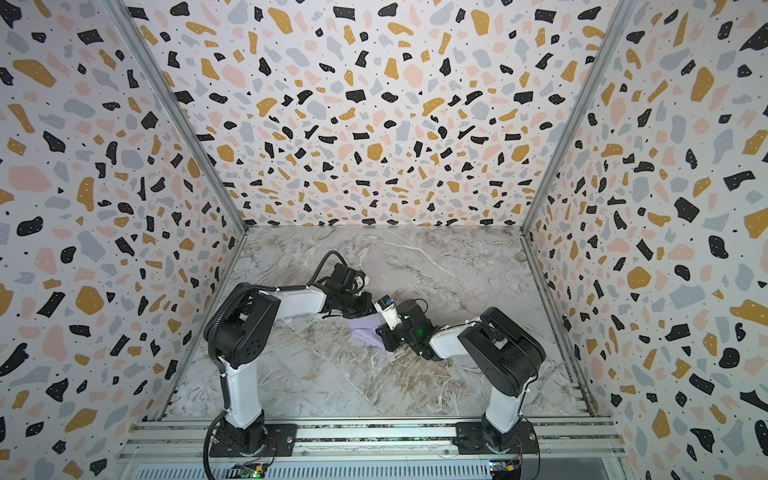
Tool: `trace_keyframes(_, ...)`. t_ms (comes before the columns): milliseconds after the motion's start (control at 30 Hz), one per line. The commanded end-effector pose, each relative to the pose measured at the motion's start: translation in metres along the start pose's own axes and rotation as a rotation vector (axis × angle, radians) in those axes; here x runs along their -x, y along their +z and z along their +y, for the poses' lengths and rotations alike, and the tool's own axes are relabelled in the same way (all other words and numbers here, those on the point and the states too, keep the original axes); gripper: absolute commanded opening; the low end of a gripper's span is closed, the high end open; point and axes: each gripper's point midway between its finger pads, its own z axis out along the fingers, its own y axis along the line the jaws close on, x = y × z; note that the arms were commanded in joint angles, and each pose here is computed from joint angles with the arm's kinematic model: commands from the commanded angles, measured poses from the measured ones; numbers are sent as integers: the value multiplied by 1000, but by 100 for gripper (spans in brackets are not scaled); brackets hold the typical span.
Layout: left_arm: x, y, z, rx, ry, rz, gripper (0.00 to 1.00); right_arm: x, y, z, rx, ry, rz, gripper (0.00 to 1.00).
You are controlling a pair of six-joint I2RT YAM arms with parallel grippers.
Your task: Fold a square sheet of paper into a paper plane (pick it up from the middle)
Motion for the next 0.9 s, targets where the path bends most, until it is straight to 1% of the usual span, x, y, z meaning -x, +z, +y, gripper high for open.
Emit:
trace_keyframes(0, -3, 4, 4, 29, 17, 16, 8, 6, 1, -3, -7, 7, -12, 8)
trace_keyframes(700, -5, 3, 4, 26, 22, 19, 4, 9, 10, -6, 3, -20, 12, 8)
trace_keyframes(867, -3, 0, 0, 19, 21, 9, 4, 4, 11, -7, 6, -16, 26, 9)
